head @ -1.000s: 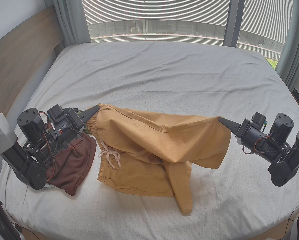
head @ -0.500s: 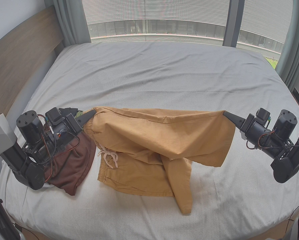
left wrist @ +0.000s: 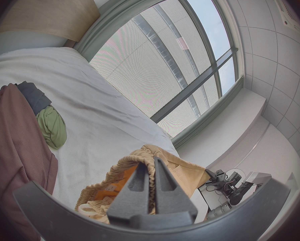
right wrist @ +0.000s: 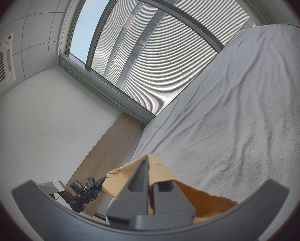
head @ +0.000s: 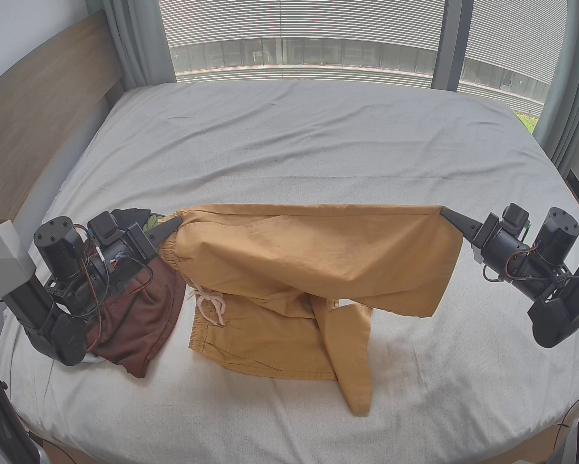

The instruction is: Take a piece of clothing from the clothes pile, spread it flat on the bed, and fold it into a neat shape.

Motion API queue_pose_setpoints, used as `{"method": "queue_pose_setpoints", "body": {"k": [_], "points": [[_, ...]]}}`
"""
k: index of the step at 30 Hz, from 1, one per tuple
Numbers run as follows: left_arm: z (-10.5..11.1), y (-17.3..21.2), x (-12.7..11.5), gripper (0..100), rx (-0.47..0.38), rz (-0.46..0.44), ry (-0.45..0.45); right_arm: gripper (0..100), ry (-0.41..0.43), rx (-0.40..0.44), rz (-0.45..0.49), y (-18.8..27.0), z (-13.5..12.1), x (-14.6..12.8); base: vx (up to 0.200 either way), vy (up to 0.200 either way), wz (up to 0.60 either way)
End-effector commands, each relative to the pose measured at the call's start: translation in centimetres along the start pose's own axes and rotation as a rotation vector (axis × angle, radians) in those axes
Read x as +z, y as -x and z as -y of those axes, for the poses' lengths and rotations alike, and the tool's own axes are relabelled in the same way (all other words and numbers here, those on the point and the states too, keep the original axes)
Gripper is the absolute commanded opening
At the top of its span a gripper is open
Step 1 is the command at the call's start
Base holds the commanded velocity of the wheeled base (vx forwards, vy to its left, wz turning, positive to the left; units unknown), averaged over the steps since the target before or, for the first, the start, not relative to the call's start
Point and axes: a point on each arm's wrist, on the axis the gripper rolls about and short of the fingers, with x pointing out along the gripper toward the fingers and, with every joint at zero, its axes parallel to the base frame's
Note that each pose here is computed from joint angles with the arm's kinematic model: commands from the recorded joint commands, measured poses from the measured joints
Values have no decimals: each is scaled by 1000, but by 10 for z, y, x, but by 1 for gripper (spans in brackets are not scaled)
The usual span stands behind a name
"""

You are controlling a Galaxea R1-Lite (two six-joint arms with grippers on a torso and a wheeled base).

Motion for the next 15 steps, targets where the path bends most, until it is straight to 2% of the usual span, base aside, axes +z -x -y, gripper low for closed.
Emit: {"method": "queue_pose_setpoints", "body": {"k": [1,6,15], "points": [[-3,-1,-2,0,8,-5,-2,0,3,-4,8,0,2,2,0,0,0],[-9,0,-2,0,23,-6,-19,0,7,-10,21,1,5,6,0,0,0],[-5,1,-1,0,25,5,-23,0,4,-3,3,-7,8,1,0,0,0]]}}
